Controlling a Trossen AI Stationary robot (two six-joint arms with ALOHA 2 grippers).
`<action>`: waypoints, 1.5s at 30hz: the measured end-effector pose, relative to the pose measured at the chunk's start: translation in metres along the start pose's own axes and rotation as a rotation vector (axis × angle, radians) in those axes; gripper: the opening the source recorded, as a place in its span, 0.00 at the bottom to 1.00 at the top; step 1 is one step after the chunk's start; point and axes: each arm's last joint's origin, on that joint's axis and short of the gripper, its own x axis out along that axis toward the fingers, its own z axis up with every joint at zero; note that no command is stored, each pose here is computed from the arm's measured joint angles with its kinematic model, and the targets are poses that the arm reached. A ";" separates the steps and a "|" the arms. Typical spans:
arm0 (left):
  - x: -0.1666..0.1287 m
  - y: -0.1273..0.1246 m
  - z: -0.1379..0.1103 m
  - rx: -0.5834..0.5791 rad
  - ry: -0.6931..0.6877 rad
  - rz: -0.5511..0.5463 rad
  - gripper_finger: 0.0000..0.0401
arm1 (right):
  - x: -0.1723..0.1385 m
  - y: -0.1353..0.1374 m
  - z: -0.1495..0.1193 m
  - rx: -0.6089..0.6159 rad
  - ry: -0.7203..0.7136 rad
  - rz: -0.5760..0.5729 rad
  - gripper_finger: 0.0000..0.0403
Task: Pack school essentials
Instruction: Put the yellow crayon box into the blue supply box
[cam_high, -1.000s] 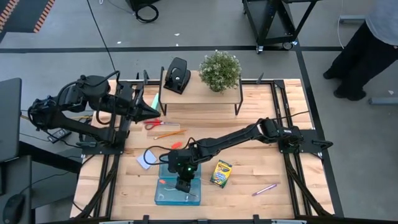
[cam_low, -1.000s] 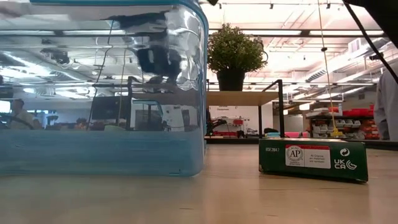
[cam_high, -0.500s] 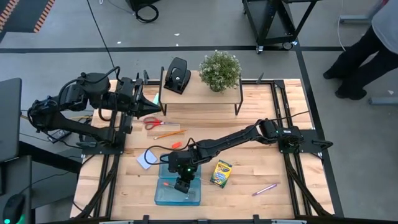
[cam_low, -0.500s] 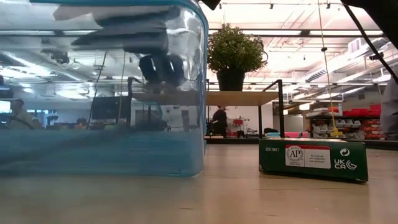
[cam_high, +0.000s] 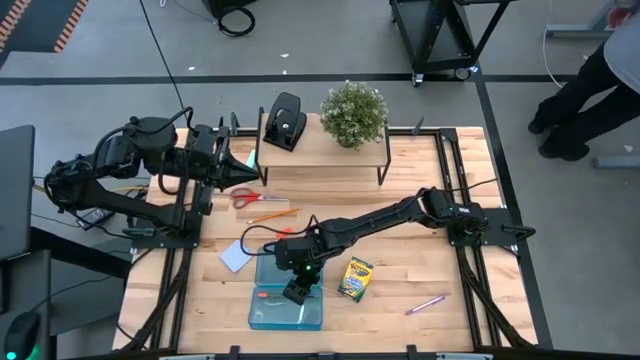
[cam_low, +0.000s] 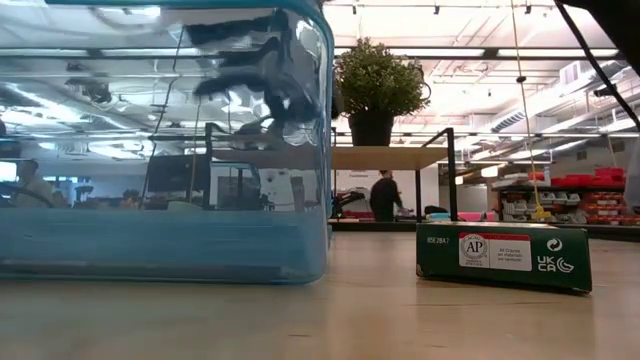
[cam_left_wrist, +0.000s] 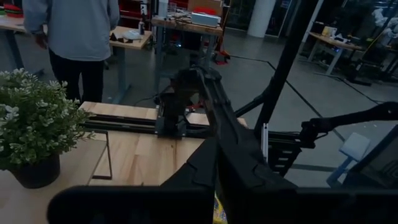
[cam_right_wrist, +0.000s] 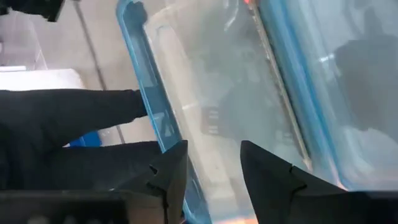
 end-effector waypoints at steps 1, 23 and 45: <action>0.000 0.000 0.000 -0.001 0.004 0.001 0.04 | -0.006 0.001 -0.003 0.004 0.007 -0.023 0.40; 0.004 0.005 -0.010 -0.264 0.077 0.144 0.22 | -0.102 0.007 -0.084 -0.015 -0.107 -0.830 0.85; 0.118 0.005 -0.063 -0.330 0.459 0.025 0.18 | -0.112 0.057 -0.176 0.007 -0.330 -0.802 0.56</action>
